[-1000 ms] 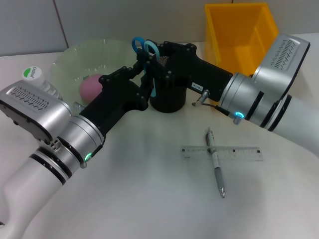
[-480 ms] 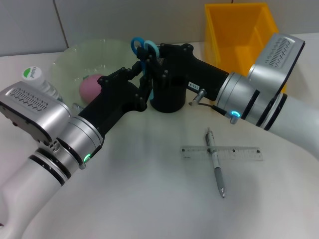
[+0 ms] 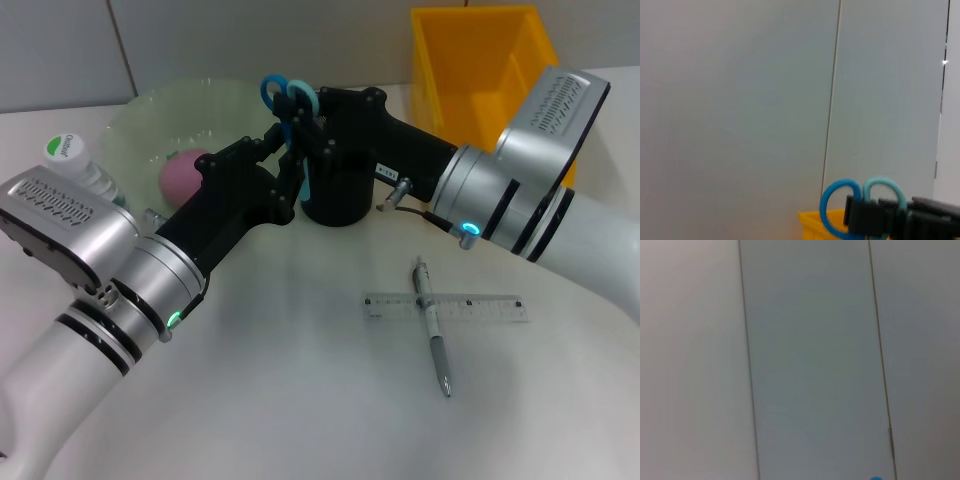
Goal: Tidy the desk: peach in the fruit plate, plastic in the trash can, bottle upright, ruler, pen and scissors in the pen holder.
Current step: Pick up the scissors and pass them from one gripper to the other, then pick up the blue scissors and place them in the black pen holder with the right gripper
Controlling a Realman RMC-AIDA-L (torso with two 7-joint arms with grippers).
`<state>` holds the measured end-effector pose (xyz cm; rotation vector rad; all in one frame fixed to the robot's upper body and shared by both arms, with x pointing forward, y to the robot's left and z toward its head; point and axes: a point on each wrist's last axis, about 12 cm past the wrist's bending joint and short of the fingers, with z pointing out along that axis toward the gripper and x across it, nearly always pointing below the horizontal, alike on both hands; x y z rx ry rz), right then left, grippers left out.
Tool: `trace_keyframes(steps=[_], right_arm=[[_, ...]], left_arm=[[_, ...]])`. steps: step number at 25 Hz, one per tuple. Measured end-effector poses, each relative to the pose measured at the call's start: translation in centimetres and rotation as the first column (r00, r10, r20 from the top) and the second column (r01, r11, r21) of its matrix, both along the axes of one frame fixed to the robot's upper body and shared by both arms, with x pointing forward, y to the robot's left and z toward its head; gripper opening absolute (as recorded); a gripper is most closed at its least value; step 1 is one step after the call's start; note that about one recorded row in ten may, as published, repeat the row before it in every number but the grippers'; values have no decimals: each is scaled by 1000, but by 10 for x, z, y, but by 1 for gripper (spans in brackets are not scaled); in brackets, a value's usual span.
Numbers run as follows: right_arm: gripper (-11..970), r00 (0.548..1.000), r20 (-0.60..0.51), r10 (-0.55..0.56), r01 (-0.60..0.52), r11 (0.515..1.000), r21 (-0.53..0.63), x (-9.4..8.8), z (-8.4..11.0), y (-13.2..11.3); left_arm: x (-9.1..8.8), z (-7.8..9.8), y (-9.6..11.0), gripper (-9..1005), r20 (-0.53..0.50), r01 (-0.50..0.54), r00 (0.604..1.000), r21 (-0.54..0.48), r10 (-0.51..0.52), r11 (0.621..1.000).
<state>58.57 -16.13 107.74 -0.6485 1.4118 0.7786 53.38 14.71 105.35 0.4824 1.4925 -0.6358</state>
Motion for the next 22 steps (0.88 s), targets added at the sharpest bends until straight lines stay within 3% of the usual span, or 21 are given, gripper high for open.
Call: trace_keyframes(steps=[5,19,22], right_arm=[[84,1000,4,-2,2,1000,-1,-1,0,-1],[93,1000,19,-10,9,1000,19,-2,1,-4],[100,1000,25,-16,16,999,31,-2,2,-5]], left_arm=[[-1,0,-1,241,3,7,1000,0,-7,1000],[-1,-2,2,550,-7,4,1000,0,-4,1000],[-2,-3,3,665,-22,5,1000,-9,-6,1000]])
